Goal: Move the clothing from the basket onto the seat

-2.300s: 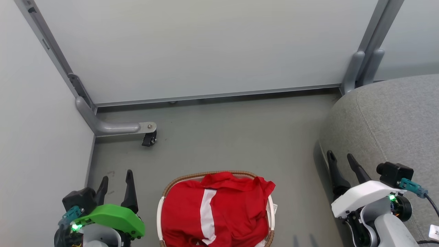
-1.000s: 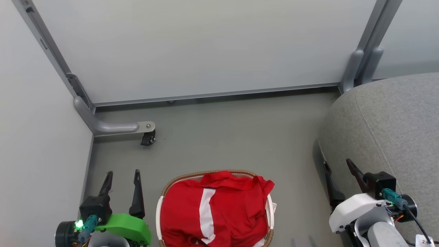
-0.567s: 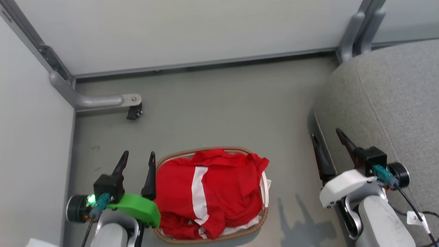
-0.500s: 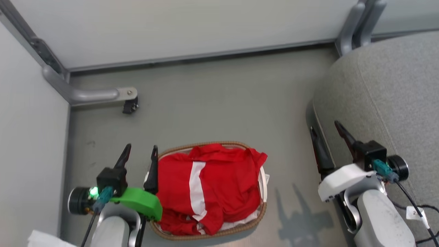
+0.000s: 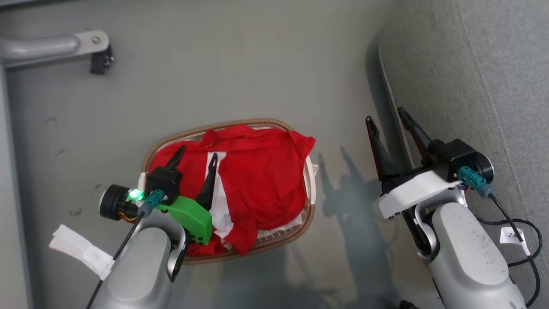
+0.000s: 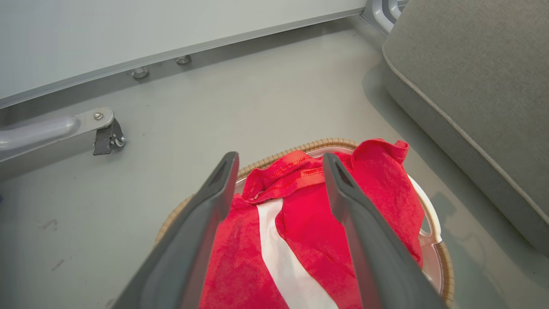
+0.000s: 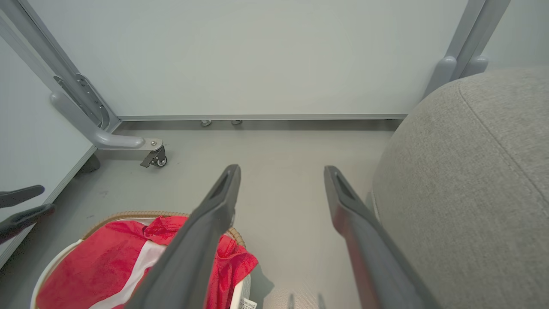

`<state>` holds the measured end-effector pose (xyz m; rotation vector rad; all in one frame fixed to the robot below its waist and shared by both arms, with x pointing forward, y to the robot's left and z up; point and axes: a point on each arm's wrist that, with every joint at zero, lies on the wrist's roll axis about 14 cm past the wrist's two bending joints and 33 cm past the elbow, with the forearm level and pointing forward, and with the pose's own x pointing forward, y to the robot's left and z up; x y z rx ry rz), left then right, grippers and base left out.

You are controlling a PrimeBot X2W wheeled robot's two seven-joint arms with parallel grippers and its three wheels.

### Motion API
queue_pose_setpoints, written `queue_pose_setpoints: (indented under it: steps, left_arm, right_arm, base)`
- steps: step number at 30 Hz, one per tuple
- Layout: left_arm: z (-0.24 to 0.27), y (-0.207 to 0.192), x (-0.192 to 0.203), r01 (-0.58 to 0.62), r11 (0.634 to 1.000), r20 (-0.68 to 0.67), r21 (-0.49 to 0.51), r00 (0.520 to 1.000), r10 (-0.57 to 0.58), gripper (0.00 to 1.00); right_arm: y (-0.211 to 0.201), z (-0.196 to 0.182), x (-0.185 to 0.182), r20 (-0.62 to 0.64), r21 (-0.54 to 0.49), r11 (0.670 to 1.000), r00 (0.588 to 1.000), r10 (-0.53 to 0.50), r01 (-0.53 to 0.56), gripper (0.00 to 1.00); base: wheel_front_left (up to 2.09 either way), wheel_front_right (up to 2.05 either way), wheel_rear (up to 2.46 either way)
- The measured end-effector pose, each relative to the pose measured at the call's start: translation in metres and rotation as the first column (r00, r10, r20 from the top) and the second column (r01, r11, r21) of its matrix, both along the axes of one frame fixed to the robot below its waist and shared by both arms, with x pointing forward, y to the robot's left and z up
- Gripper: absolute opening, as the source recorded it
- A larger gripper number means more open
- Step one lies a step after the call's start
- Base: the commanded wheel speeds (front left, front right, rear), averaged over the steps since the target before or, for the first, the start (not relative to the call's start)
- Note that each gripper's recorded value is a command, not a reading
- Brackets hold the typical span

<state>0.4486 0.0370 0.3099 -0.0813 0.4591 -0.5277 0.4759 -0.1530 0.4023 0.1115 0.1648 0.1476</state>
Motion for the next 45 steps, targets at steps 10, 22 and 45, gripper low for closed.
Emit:
queue_pose_setpoints:
  steps: [10, 22, 45]
  left_arm:
    - [-0.086, -0.030, -0.041, 0.139, 0.990, -0.253, -0.015, 0.957, -0.139, 1.00]
    - [-0.148, -0.016, -0.091, 0.257, 0.966, -0.447, 0.036, 0.868, -0.214, 1.00]
    - [-0.132, -0.006, -0.086, 0.158, 0.986, -0.460, 0.047, 0.880, -0.119, 0.00]
  right_arm:
    - [-0.011, -0.057, -0.001, -0.128, 0.011, 0.999, 0.991, -0.030, 0.032, 1.00]
    - [-0.015, -0.091, 0.003, -0.185, -0.012, 1.000, 0.982, -0.031, 0.029, 1.00]
    - [-0.014, -0.061, 0.006, -0.128, -0.007, 1.000, 0.991, -0.028, 0.027, 1.00]
  base:
    - [0.00, 0.00, 0.00]
    - [0.00, 0.00, 0.00]
    - [0.00, 0.00, 0.00]
